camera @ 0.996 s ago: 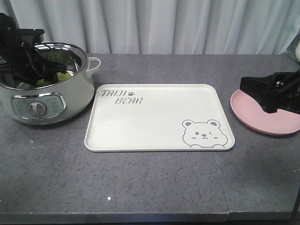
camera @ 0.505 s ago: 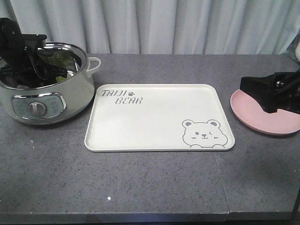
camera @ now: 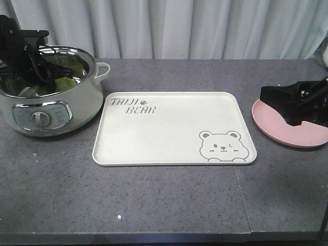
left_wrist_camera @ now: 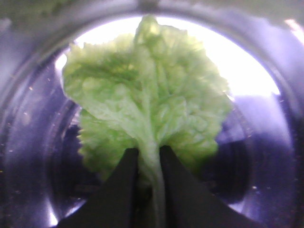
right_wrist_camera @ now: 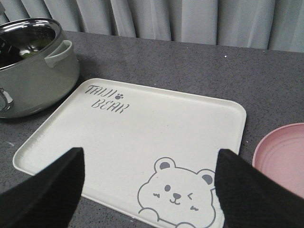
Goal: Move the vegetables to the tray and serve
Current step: 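Lift the lettuce leaf out of the pot with the left gripper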
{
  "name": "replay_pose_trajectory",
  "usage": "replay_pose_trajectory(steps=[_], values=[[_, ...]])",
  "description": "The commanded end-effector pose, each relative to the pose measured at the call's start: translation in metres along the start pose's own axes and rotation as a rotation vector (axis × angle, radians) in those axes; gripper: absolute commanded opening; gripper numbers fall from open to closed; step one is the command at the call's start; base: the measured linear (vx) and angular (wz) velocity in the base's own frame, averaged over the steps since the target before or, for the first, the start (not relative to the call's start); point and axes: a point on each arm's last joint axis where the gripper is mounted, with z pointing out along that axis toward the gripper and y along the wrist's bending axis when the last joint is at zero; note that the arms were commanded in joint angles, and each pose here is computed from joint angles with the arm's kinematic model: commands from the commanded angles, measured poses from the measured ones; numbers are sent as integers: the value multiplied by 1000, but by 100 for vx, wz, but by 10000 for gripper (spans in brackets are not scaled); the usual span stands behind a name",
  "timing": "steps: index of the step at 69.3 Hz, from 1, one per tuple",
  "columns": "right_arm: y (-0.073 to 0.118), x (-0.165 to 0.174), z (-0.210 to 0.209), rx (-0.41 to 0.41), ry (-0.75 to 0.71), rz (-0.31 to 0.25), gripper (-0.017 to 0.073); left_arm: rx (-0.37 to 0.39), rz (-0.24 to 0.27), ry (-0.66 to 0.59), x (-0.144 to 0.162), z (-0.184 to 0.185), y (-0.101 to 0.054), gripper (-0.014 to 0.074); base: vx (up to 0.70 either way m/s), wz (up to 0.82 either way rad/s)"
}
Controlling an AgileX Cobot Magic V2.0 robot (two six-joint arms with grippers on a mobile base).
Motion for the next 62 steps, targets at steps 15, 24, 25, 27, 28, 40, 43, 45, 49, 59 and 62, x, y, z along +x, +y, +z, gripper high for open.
replay_pose_trajectory(steps=[15,24,25,27,28,40,43,45,49,59,62], values=[[3,-16,-7,-9,-85,37,539,23,4,-329,-21,-127,-7,-6,0,0],[7,-18,-7,-48,-110,84,539,42,-1,-396,-15,-171,-9,-6,0,0],[7,-19,-7,-53,-114,82,539,51,-4,-404,-14,-178,-10,-6,0,0],[8,-19,-7,-67,-122,86,539,66,-8,-414,-12,-187,-11,-6,0,0],[9,-20,-7,-77,-131,95,539,79,-11,-419,-11,-191,-13,-6,0,0],[20,-33,-11,-210,-259,147,539,265,-30,-450,2,-232,-29,-6,0,0],[23,-37,-12,-256,-297,158,539,331,-18,-442,4,-237,-35,-6,0,0],[25,-39,-12,-292,-313,161,539,371,-10,-439,6,-239,-38,-6,0,0],[29,-44,-9,-383,-340,185,539,473,11,-419,8,-242,-48,-6,0,0],[25,-60,11,-506,-349,252,539,605,90,-404,13,-246,-74,-6,0,0],[22,-63,18,-521,-346,270,539,620,110,-401,14,-247,-81,-6,0,0]])
